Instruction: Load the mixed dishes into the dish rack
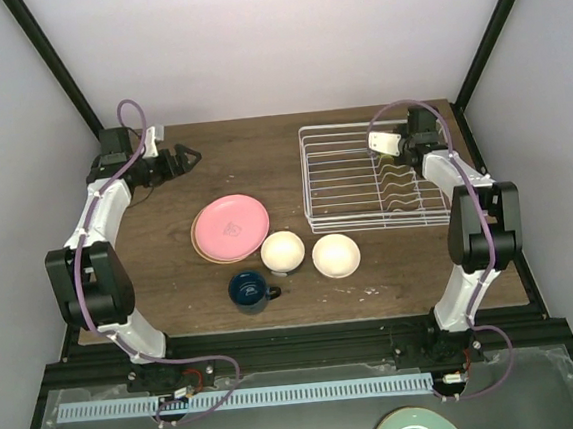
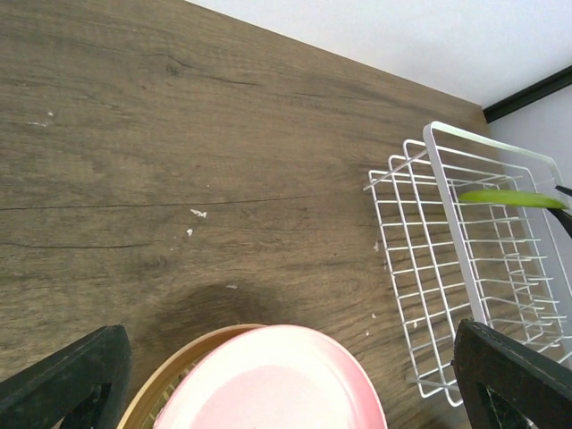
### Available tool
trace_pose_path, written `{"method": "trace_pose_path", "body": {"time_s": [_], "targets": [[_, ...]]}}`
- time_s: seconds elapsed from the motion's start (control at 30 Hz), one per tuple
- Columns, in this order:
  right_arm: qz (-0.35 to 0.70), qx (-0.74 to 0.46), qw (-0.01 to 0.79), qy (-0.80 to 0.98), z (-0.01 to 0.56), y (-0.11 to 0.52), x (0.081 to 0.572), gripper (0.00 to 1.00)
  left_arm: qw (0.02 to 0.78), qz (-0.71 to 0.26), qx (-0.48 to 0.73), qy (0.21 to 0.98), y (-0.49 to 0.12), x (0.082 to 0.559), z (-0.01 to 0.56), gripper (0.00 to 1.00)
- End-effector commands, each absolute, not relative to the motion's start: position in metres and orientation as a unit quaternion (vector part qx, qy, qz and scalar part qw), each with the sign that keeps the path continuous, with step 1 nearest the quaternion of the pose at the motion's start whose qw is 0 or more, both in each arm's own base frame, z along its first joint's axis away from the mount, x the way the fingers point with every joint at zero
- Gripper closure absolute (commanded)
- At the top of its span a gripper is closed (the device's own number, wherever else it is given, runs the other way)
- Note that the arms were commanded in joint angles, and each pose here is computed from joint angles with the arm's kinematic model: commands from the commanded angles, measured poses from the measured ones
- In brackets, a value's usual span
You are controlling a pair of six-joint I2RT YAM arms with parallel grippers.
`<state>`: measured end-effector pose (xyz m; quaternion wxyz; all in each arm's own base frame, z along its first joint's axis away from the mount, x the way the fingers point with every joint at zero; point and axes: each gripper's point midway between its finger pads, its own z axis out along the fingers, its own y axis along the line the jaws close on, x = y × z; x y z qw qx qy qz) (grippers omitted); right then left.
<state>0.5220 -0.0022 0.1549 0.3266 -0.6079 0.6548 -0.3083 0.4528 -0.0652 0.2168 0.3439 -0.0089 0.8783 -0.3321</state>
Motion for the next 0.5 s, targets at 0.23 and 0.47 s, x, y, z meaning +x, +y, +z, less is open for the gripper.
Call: {"method": "trace_pose_path", "body": {"time_s": [0.23, 0.47], "targets": [[-0.340, -0.590, 0.340, 0.649, 0.181, -0.010, 0.512, 0.33, 0.345, -0.333, -0.010, 0.878, -0.064, 0.462, 0.214, 0.00], [-0.301, -0.589, 0.314, 0.682, 0.172, 0.013, 0.461, 0.12, 0.333, -0.330, -0.006, 0.883, -0.066, 0.462, 0.205, 0.00]]}}
